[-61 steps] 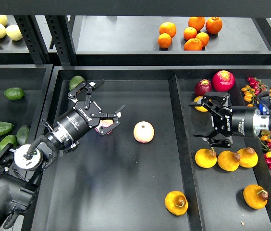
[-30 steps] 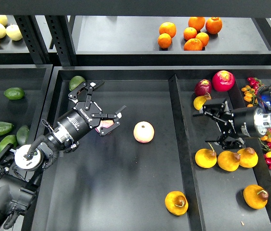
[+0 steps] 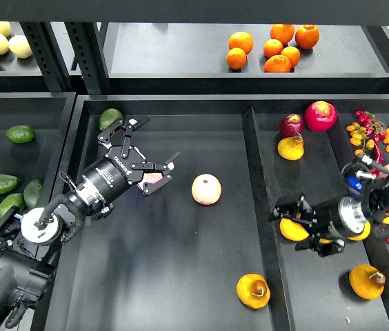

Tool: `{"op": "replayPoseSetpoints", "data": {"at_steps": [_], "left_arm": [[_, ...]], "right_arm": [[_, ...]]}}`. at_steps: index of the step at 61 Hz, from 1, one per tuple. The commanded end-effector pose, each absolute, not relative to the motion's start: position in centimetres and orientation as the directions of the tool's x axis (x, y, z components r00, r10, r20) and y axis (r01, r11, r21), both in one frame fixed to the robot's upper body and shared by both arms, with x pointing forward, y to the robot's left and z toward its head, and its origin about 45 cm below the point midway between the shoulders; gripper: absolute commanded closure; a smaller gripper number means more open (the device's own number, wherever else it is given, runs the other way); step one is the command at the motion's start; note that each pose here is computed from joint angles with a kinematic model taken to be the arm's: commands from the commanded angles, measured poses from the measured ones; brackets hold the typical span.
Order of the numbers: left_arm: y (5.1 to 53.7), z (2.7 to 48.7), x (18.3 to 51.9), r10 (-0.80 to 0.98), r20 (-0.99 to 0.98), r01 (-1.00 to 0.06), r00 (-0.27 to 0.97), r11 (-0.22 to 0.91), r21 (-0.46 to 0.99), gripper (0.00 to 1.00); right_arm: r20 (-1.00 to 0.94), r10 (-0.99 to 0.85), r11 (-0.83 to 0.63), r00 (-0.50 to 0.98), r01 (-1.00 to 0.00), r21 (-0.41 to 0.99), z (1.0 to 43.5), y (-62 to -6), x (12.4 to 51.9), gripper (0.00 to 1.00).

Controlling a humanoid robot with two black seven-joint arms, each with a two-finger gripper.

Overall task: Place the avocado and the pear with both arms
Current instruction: 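Move the right gripper down toward the yellow pear on the table, then close the right gripper around the yellow pear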

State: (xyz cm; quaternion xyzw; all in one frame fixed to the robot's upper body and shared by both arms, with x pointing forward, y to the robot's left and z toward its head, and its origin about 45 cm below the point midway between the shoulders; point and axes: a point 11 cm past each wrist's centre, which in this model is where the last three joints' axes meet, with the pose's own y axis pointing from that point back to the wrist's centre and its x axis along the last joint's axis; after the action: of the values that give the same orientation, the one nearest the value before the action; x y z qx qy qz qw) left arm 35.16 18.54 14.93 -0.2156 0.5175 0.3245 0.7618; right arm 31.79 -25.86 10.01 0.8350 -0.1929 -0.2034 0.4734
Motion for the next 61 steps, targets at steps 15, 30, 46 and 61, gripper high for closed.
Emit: {"op": "replayPoseSetpoints", "data": {"at_steps": [15,30,46,61], "left_arm": [[18.6,14.8,35.2,0.274,-0.929,-0.719,0.250,0.695,0.011,0.02],[18.6,14.7,35.1,0.274,-0.929,-0.718,0.249,0.695,0.013,0.02],[18.6,14.7,35.1,0.274,-0.929,-0.718,0.249,0.695,0.013,0.02],[18.6,14.8,35.1,0.274,-0.929,-0.718,0.250,0.696,0.012,0.02]], "right_arm": [[-0.197,-0.508,-0.472,0.838,-0.080,0.878,7.0,-24.2,30.3,0.01],[-0.224,-0.502,-0.472,0.836,-0.047,0.880,5.4,-23.4,29.1,0.01],[-0.254,-0.515,-0.470,0.818,-0.022,0.882,4.0,-23.2,28.0,0.01],[-0.273,-0.509,-0.482,0.816,-0.007,0.876,3.4,-22.3,27.5,0.02]]}}
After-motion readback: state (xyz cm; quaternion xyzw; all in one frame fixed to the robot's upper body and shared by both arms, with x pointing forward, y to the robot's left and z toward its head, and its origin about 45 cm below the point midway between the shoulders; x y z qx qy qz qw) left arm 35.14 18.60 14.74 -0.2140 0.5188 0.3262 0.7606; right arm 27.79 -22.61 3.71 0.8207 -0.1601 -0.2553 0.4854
